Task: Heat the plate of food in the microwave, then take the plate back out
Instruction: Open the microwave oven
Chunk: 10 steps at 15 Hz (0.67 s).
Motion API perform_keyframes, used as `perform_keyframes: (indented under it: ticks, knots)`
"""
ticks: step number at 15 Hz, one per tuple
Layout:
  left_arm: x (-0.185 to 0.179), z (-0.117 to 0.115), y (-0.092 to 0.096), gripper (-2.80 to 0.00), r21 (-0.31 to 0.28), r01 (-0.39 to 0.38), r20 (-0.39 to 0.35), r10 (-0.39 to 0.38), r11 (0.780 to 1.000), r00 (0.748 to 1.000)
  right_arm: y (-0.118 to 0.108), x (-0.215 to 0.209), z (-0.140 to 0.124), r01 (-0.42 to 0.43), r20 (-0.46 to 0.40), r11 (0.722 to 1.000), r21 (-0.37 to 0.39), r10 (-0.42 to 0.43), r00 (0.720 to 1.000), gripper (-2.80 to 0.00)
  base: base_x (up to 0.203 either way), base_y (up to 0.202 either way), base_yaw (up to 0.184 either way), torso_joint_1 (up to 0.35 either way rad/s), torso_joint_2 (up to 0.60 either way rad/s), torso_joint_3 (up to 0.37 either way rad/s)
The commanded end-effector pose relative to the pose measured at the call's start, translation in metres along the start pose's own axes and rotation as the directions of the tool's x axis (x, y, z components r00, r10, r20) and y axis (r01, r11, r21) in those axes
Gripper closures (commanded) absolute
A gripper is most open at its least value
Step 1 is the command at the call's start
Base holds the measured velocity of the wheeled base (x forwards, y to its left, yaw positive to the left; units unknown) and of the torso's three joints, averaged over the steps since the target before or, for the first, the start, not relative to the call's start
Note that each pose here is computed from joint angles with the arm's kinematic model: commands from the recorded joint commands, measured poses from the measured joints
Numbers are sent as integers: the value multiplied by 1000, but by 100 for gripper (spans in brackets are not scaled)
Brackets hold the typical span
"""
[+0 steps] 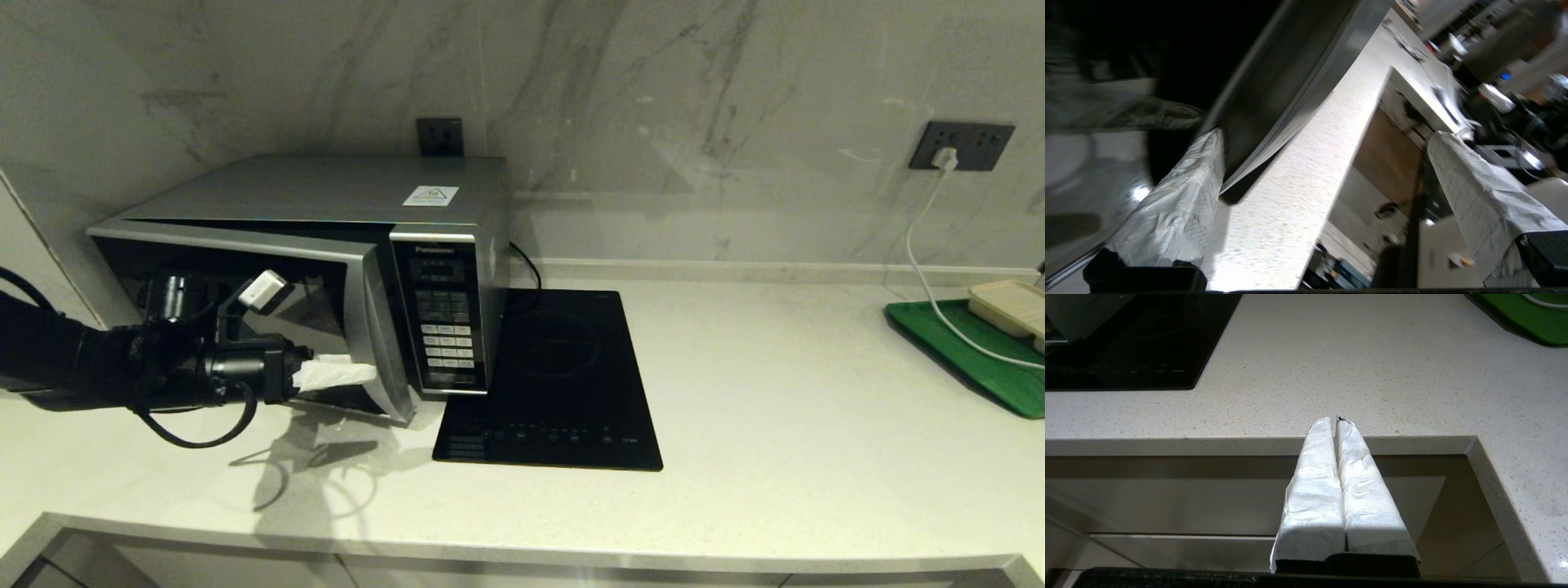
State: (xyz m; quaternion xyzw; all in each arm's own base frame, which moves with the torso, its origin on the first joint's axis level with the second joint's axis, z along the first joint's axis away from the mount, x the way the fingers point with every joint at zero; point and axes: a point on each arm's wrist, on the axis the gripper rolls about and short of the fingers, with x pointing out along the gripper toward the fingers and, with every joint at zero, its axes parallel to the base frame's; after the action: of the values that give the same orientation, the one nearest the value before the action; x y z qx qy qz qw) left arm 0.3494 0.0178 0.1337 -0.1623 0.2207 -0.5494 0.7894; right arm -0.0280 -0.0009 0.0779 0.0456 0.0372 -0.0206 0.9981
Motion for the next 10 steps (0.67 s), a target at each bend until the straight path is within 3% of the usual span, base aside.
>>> perform_keyframes:
  ticks: [1, 5, 8, 10]
  knots:
    - [-17, 3, -12, -280, 21, -32, 26, 32, 999, 999, 0, 0, 0, 1, -2, 1000, 1, -1, 1000, 0, 0, 0, 0, 0, 0, 0]
    - [-54, -14, -48, -280, 39, -161, 66, 158, 986, 985, 0, 0, 0, 1, -2, 1000, 1, -1, 1000, 0, 0, 0, 0, 0, 0, 0]
    - [-77, -22, -80, -280, 100, -333, 89, 325, 937, 941, 0, 0, 0, 1, -2, 1000, 1, -1, 1000, 0, 0, 0, 0, 0, 0, 0]
    - [-86, -14, -102, -280, 153, -418, 121, 402, 896, 907, 0, 0, 0, 1, -2, 1000, 1, -1, 1000, 0, 0, 0, 0, 0, 0, 0]
